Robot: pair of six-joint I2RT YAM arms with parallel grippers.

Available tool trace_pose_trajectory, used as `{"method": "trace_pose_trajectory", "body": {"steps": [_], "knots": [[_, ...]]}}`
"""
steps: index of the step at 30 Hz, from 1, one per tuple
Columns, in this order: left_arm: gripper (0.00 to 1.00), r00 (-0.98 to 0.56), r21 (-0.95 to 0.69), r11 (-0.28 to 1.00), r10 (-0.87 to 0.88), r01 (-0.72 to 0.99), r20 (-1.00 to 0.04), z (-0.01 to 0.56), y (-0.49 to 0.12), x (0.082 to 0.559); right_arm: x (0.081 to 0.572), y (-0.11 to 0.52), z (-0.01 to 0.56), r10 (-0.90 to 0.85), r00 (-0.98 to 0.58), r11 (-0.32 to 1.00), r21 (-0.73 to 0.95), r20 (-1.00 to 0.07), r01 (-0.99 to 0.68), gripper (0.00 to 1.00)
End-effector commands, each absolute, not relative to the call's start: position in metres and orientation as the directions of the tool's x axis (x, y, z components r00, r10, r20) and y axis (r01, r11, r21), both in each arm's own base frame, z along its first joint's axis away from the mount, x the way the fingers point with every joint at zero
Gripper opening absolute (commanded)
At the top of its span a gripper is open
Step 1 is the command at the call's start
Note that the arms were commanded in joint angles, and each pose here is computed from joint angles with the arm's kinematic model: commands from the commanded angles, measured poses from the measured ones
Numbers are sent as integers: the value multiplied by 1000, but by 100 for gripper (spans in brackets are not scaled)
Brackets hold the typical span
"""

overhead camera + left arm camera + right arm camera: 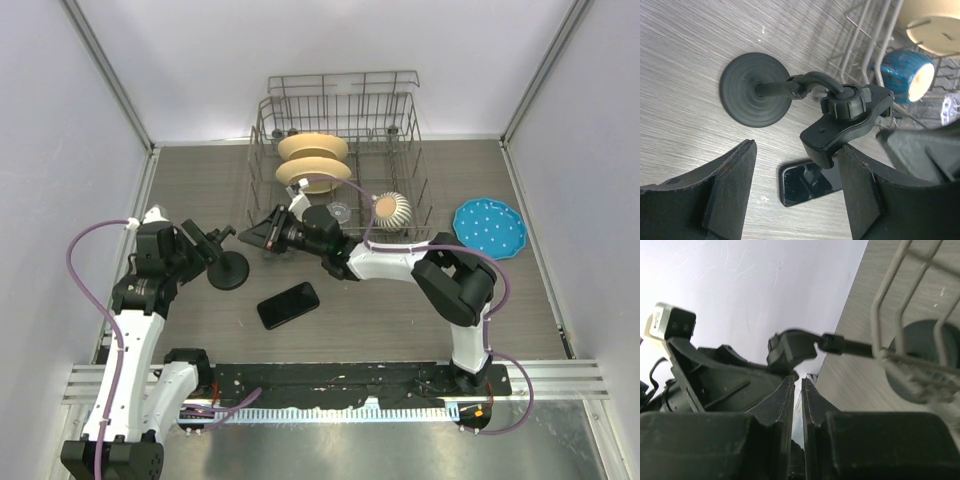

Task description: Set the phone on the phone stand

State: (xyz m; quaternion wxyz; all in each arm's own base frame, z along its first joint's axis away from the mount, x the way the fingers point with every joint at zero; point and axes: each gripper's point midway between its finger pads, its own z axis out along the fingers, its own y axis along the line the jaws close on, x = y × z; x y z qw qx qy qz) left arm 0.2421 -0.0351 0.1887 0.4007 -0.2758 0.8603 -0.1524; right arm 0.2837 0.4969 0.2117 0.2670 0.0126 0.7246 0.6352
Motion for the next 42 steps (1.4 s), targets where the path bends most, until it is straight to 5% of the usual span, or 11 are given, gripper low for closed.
{"method": "trace_pose_trajectory", "body": {"steps": [1, 5, 9, 13, 16, 22, 27, 34, 42], "knots": [[70, -412, -433, 790, -602, -434, -684, 204, -7, 252, 261, 505, 265, 424, -827, 94, 926, -370, -366, 18], [73, -396, -411, 815, -564, -409, -724, 222, -2, 249, 261, 497, 257, 399, -780, 202, 876, -483, -439, 26], [80, -400, -365, 842, -517, -397, -756, 230, 4, 238, 272, 489, 241, 207, -618, 391, 643, -759, -658, 42], [91, -389, -302, 853, -473, -425, -791, 236, 17, 229, 275, 477, 243, 71, -484, 424, 465, -872, -777, 62], [88, -399, -288, 855, -467, -431, -789, 235, 18, 229, 281, 477, 247, 7, -444, 416, 407, -896, -813, 68], [100, -448, -404, 880, -475, -249, -757, 243, -20, 236, 290, 491, 252, 14, -514, 287, 496, -858, -820, 69], [100, -488, -382, 883, -469, -272, -736, 229, -19, 235, 291, 507, 244, 8, -542, 234, 529, -840, -816, 70], [86, -553, -238, 866, -470, -440, -688, 199, 8, 240, 291, 528, 240, 14, -548, 188, 540, -837, -820, 70], [79, -457, -245, 847, -472, -472, -754, 214, 21, 240, 267, 553, 247, 60, -580, 152, 582, -812, -799, 52]]}}
